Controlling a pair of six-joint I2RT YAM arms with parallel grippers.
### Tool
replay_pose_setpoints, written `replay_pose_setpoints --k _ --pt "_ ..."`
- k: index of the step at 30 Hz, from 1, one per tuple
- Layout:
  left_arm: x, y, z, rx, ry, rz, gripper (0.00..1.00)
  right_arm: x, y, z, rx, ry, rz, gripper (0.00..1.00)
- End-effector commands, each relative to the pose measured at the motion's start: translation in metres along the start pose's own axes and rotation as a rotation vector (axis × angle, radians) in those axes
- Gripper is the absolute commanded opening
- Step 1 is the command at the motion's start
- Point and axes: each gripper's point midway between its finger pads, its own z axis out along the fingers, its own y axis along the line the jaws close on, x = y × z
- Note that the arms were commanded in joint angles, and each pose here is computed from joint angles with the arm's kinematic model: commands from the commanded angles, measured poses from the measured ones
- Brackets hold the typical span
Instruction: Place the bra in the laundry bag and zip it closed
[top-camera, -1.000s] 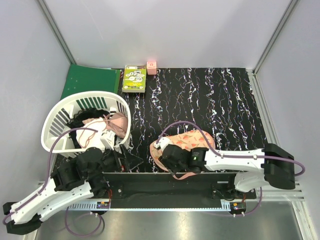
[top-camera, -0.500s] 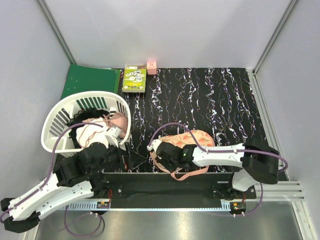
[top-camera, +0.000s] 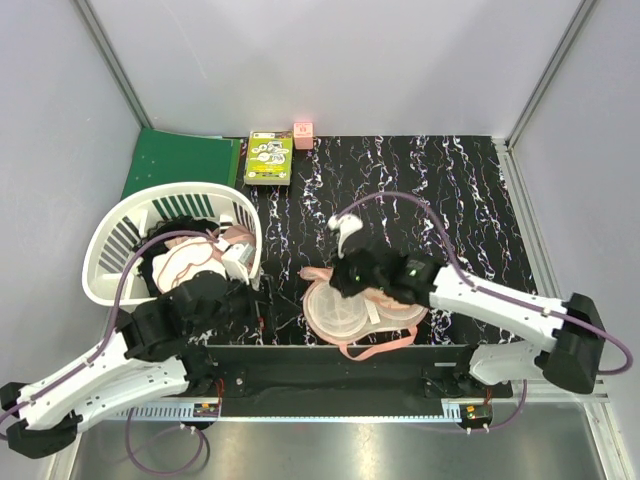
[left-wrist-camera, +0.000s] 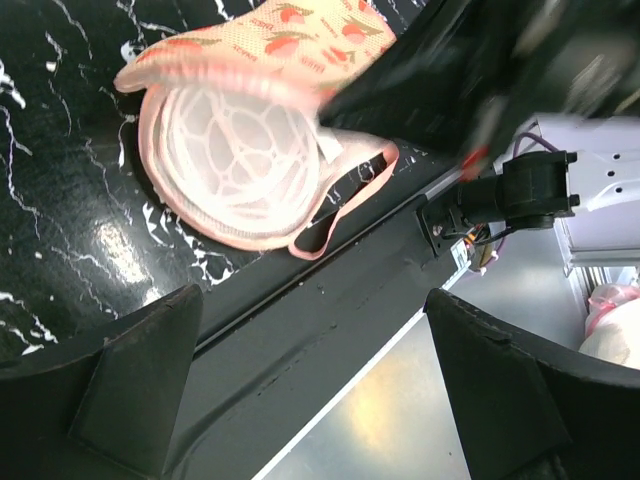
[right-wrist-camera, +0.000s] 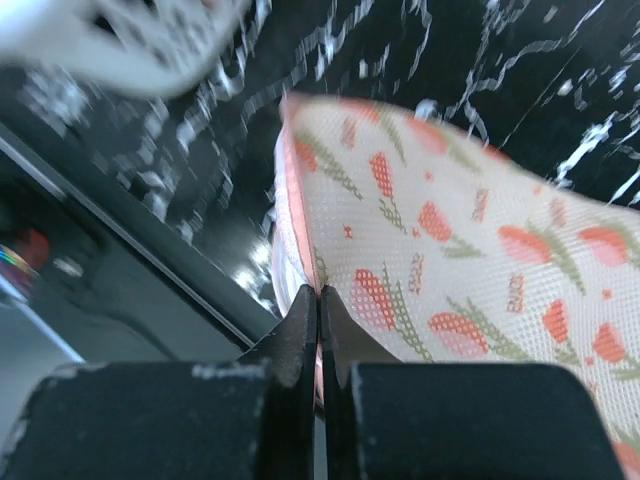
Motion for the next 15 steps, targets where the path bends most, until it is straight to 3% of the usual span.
replay_pose_setpoints --k 1,6,15 --pt "-0.033 -0.027 -0.001 0.05 -0.077 0.044 0.99 -0.051 -0.01 -0.035 -0.06 -0.061 0.226 0.0" --pt "-0.04 -0.033 0.014 0.028 -0.062 0.065 0.99 -0.079 -0.051 -0.035 -0.184 -0.009 0.391 0.0" --pt "-0.038 -0.047 0.048 0.048 0.001 0.066 0.98 -0.114 -0.209 0.011 -0.055 0.039 0.547 0.0"
